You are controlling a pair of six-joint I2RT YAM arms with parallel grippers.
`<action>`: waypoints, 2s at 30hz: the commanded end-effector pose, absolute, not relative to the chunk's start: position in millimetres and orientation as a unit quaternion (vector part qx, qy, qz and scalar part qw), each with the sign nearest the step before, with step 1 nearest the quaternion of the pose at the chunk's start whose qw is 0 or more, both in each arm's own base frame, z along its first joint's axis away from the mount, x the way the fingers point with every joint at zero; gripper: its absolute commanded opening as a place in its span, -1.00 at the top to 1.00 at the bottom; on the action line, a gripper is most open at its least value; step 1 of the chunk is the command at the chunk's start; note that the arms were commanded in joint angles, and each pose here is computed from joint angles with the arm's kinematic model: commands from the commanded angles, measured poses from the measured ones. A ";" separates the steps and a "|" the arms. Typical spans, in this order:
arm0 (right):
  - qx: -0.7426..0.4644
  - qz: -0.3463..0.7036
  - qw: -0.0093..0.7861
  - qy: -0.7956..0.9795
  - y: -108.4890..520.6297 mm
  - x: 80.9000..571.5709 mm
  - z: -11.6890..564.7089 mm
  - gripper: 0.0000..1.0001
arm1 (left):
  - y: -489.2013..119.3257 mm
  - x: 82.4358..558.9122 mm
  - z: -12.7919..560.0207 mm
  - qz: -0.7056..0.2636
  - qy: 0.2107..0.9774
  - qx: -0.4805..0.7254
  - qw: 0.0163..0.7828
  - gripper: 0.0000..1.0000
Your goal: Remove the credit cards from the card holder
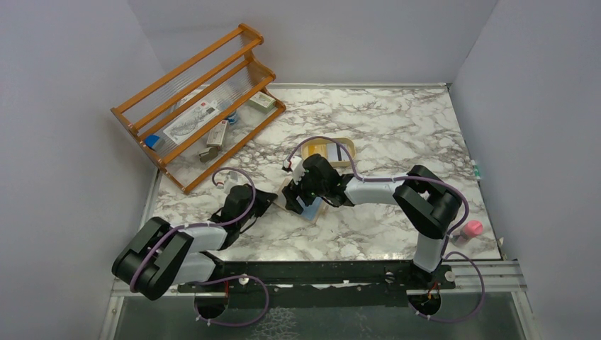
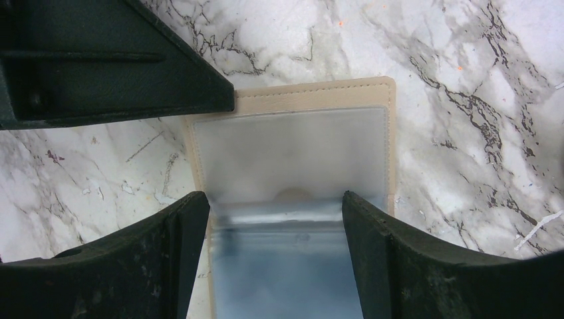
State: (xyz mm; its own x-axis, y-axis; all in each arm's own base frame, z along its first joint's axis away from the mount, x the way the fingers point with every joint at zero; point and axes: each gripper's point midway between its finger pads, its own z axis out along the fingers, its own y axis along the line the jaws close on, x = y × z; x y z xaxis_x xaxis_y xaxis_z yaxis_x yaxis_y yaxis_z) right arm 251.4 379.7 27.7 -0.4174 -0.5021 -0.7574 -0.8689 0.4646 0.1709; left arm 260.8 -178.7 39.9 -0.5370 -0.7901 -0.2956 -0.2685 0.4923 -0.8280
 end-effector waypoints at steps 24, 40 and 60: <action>-0.323 0.200 0.384 0.842 312.9 253.2 67.9 -0.74 | -186.7 295.8 123.7 -0.382 0.765 -0.245 0.457 1.00; -0.257 0.230 0.476 0.809 296.0 265.3 139.9 -0.80 | -170.2 297.4 172.7 -0.220 0.785 -0.146 0.561 1.00; -0.134 0.161 0.496 0.843 261.1 298.8 138.9 -0.82 | -201.7 266.8 222.0 0.000 0.752 -0.057 0.657 1.00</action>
